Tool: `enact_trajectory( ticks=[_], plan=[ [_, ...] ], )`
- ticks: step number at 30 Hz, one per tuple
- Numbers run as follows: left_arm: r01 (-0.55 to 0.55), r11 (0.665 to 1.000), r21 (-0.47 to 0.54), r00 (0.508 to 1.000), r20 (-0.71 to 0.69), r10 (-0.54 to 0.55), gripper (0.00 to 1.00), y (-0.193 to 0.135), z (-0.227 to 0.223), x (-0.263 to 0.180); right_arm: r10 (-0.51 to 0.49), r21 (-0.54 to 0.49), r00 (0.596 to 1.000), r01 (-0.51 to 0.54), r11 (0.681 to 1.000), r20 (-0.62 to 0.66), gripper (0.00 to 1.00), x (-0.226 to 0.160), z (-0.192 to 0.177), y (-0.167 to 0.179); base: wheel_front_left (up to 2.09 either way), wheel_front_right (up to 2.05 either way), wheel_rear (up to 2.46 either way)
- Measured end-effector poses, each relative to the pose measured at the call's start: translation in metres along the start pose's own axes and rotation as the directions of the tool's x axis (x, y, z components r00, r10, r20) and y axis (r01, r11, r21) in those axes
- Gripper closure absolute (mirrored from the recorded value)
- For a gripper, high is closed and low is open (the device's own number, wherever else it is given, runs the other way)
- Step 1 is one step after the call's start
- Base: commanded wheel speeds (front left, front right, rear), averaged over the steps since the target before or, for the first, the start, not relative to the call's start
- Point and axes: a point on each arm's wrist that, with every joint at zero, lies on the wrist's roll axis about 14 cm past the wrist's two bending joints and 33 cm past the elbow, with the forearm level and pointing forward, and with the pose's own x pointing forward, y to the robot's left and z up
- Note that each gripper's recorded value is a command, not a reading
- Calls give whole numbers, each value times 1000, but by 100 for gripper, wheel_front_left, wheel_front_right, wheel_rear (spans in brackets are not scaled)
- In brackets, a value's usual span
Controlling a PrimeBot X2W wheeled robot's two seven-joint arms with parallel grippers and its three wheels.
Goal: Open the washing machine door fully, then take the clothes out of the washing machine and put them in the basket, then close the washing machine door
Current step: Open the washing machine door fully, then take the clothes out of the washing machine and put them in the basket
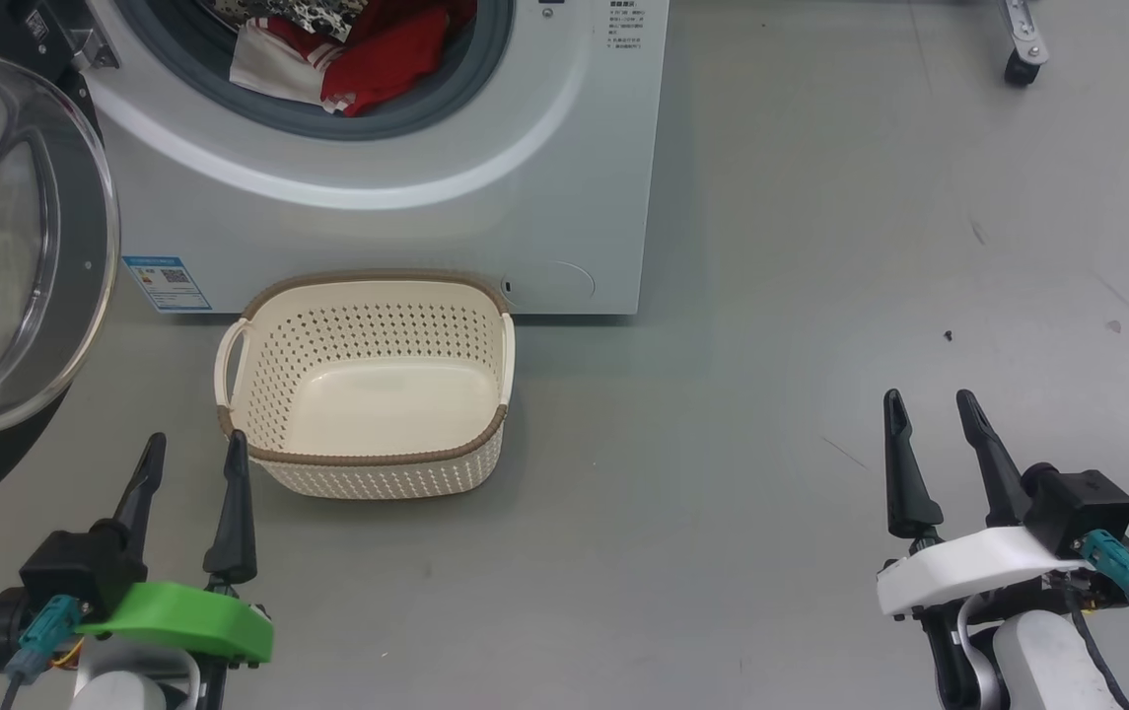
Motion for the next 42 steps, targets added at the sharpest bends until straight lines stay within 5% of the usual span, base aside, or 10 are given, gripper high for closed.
enact_trajectory(
  ticks=[42],
  plan=[
    [17, 999, -43, 1000, 18, -16, 0, -9, 3, -6, 0, -1, 1000, 0, 1000, -10, 0, -2, -3, 1, 22, -22, 0]
  ],
)
